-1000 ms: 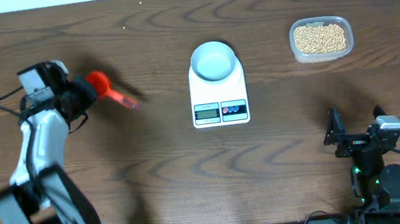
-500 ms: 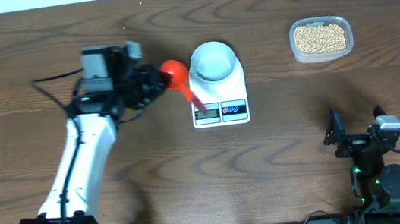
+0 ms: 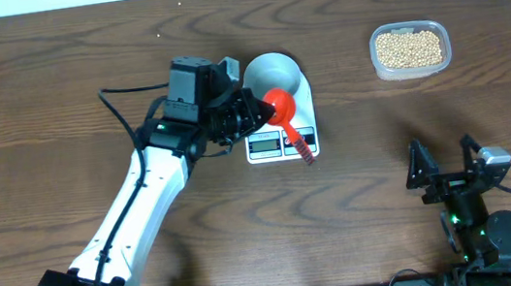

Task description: Scoop item into bowl and weigh 50g on scale

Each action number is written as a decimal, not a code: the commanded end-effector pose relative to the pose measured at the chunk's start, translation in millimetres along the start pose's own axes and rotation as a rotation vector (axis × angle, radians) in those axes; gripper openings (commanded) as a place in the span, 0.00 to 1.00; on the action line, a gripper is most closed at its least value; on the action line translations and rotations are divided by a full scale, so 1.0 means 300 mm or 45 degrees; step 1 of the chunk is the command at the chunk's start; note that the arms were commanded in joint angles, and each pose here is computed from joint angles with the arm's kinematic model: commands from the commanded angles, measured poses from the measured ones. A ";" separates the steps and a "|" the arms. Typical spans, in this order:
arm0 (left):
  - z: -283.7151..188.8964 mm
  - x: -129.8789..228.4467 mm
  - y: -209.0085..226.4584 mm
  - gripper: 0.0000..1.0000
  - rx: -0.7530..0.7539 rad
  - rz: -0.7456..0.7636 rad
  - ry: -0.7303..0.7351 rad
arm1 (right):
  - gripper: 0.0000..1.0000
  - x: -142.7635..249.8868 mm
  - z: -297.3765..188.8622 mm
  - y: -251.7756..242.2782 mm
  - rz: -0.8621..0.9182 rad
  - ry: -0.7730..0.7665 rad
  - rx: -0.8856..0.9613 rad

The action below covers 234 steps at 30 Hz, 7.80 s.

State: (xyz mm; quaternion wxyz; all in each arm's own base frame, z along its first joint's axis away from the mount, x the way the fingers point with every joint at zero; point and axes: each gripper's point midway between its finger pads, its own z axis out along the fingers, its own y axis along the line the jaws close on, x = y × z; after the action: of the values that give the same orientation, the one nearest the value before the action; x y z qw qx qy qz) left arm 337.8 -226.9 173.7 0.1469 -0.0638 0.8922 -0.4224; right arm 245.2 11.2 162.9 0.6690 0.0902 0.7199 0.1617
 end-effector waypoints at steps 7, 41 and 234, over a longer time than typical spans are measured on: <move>0.013 -0.057 -0.027 0.07 -0.053 -0.137 -0.158 | 0.99 -0.018 -0.048 0.236 0.241 0.078 -0.504; 0.025 -0.031 0.089 0.08 -0.301 -0.772 -0.378 | 0.99 -0.038 0.287 0.597 0.567 0.898 -0.804; 0.326 0.113 0.315 0.07 -0.739 0.618 0.033 | 0.01 -0.240 0.312 0.192 -0.278 0.829 0.190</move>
State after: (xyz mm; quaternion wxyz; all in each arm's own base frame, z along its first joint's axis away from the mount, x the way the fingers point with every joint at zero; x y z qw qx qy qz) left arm 331.9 -249.1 37.3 0.1961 0.0952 0.9679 -0.1251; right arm 336.3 53.7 238.0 0.4014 -0.0041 0.9141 0.0580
